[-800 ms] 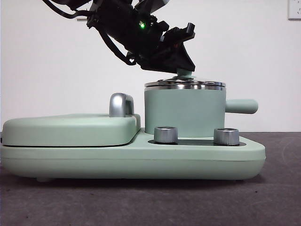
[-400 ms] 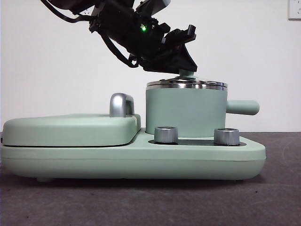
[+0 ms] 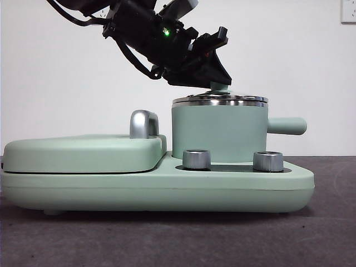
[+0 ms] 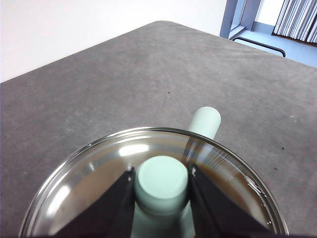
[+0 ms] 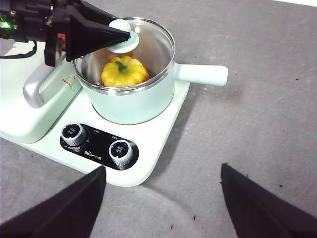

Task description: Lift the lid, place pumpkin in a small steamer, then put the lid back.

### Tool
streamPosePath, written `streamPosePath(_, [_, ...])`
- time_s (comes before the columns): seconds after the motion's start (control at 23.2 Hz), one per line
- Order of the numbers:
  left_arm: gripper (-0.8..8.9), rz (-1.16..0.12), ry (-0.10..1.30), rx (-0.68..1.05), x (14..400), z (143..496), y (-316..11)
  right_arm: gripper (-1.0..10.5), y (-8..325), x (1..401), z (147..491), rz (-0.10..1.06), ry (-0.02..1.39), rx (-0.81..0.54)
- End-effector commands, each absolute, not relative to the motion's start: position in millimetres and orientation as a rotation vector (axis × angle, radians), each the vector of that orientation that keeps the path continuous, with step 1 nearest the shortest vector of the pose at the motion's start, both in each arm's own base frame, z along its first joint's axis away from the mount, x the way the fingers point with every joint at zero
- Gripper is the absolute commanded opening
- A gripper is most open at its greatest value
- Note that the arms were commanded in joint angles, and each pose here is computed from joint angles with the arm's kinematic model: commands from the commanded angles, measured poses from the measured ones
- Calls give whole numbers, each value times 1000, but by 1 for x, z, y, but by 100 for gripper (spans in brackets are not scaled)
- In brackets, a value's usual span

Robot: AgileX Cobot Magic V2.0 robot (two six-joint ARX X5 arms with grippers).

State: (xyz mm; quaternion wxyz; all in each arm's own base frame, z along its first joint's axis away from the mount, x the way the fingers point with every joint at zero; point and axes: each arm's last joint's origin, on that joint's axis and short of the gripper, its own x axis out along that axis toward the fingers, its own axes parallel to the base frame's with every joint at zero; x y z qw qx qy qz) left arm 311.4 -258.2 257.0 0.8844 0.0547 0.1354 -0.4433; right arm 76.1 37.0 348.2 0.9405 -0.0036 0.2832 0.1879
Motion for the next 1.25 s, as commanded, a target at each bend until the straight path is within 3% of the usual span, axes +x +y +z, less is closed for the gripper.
streamPosePath(0.04, [10, -924, 341, 89, 315, 247, -262, 356, 38, 77, 350, 384, 575, 2])
streamPosePath(0.39, [18, -936, 315, 140, 313, 247, -264, 356, 38, 77, 349, 383, 582, 0])
streamPosePath(0.65, [252, -940, 316, 130, 312, 248, -266, 356, 37, 76, 348, 382, 596, -4])
streamPosePath(0.73, [285, -940, 309, 128, 311, 252, -265, 356, 37, 76, 348, 381, 596, -4])
streamPosePath(1.08, [282, -930, 254, 87, 288, 305, -242, 356, 37, 76, 348, 381, 596, -4])
streamPosePath(1.25, [282, -891, 386, -10, 262, 333, -215, 356, 37, 76, 348, 382, 597, -4])
